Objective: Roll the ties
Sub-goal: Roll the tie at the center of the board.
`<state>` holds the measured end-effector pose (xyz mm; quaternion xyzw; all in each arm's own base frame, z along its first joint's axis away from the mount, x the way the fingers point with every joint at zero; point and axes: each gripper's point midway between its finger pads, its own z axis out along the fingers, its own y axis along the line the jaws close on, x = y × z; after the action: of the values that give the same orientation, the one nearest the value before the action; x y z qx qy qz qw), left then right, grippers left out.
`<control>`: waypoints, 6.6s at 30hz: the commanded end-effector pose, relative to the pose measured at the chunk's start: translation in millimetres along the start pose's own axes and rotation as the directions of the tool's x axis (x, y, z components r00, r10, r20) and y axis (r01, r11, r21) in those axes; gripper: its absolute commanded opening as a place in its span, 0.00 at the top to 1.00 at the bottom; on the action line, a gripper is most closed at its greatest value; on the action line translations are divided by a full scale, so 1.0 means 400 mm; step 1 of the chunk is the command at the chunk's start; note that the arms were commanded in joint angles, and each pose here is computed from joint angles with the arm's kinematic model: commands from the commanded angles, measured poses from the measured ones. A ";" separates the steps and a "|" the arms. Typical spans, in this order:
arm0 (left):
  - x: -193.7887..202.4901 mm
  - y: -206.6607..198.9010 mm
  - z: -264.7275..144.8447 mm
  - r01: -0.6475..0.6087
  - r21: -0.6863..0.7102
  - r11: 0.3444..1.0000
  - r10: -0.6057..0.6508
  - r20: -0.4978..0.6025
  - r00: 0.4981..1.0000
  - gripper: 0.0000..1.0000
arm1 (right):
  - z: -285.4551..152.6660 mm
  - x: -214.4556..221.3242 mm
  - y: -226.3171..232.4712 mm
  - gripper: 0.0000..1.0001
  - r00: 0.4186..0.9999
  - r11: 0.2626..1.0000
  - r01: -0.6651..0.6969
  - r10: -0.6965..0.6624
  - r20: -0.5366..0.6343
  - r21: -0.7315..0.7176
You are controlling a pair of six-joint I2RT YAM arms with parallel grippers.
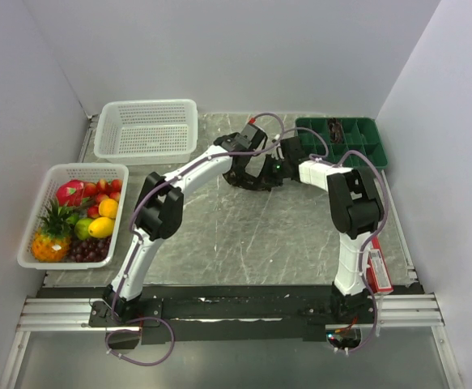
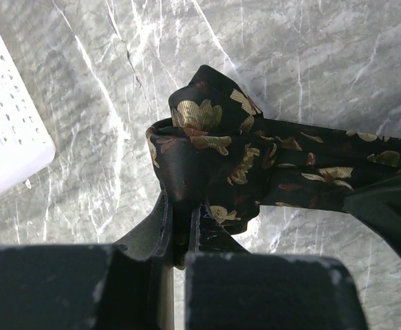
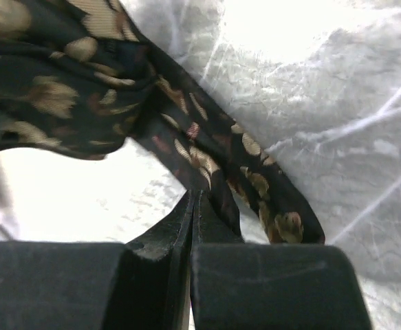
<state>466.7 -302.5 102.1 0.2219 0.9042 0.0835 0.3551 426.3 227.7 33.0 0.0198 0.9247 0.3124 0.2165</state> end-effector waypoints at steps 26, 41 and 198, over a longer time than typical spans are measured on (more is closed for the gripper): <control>-0.088 -0.090 -0.072 0.036 0.201 0.979 -0.060 0.116 0.991 0.84 | 0.112 -0.072 0.097 1.00 0.992 0.985 -0.112 0.119 0.050 -0.132; -0.063 -0.162 -0.054 0.108 0.321 0.941 -0.141 0.084 0.986 0.62 | -0.003 -0.101 0.107 1.00 0.992 0.995 -0.043 0.054 0.116 -0.092; 0.044 -0.137 0.117 0.433 0.752 0.498 -0.547 -0.115 0.829 0.60 | -0.012 -0.231 -0.013 1.00 0.997 0.981 0.047 -0.059 0.056 0.189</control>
<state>469.2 -340.4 46.0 0.0791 0.8560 -0.4120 0.3021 487.3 221.2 28.8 0.0183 0.9461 0.2640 0.1869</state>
